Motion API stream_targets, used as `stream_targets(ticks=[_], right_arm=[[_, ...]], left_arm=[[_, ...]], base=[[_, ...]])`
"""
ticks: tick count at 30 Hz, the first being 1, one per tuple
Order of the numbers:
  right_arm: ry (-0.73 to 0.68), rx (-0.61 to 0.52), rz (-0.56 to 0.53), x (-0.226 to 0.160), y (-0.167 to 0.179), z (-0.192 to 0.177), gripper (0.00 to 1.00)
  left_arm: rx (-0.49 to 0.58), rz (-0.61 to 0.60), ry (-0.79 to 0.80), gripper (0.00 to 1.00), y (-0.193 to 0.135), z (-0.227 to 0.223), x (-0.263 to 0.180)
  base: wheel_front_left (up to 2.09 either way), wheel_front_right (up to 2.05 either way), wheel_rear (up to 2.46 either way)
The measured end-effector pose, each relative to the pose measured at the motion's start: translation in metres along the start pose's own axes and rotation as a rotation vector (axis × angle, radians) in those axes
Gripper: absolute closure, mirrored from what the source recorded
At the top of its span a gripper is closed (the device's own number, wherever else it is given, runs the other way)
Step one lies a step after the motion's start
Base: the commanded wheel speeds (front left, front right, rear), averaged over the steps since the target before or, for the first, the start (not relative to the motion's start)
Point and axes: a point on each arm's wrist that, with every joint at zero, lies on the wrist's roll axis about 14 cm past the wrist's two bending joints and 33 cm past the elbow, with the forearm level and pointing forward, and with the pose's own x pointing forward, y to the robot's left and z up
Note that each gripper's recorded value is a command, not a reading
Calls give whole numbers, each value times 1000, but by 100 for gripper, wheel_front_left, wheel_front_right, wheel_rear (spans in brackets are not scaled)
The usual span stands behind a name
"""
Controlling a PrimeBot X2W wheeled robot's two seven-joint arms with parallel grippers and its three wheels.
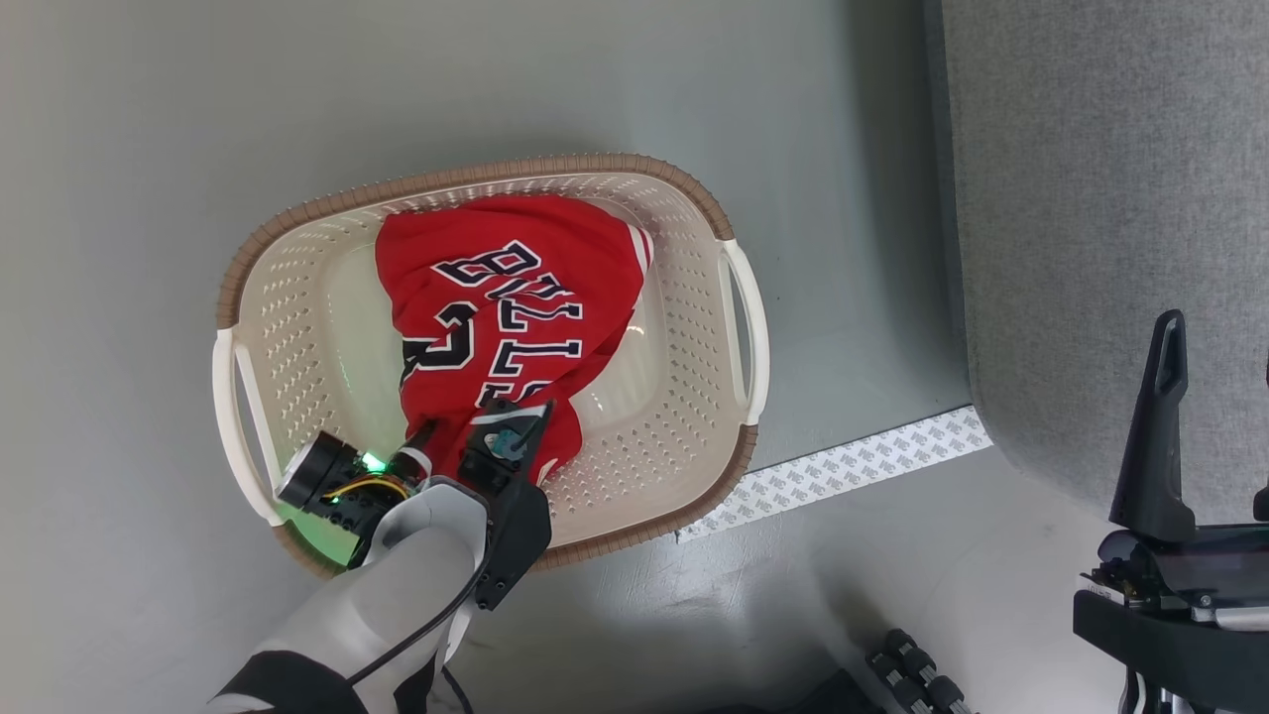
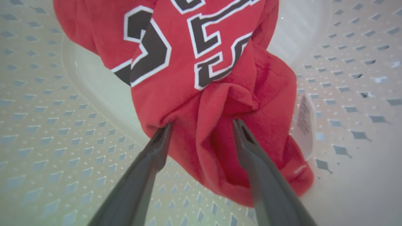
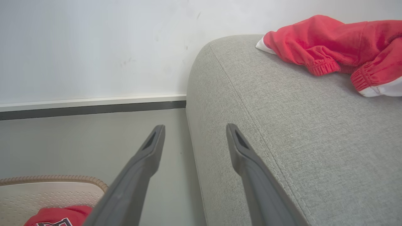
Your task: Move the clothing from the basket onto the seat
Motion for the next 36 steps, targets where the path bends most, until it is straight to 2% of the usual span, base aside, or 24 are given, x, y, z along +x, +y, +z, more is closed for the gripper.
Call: stream_targets(ticks=[1, 2, 6, 13, 19, 25, 31, 36], right_arm=[[-2, -1, -1, 0, 0, 1, 0], [-3, -1, -1, 0, 0, 1, 0], [6, 6, -9, -4, -2, 0, 0], [-22, 33, 7, -5, 4, 11, 0], [-53, 54, 38, -9, 15, 26, 0], [-72, 82, 84, -18, 32, 39, 0], [-54, 139, 194, -36, 72, 43, 0], [-129, 139, 267, -52, 95, 74, 0]], left_arm=[[5, 4, -13, 83, 0, 3, 0], [9, 7, -19, 100, 0, 4, 0], [-10, 7, -27, 100, -1, 11, -3], [-127, -8, -99, 100, -10, 42, -23], [-190, -32, -236, 100, -11, 85, -56], [-290, -20, -360, 100, -8, 117, -98], [-415, -28, -516, 100, -7, 151, -150], [-456, 11, -692, 100, 0, 180, -210]], base=[[0, 0, 0], [0, 0, 0], [0, 0, 0], [0, 0, 0], [0, 0, 0], [0, 0, 0], [0, 0, 0], [0, 0, 0]])
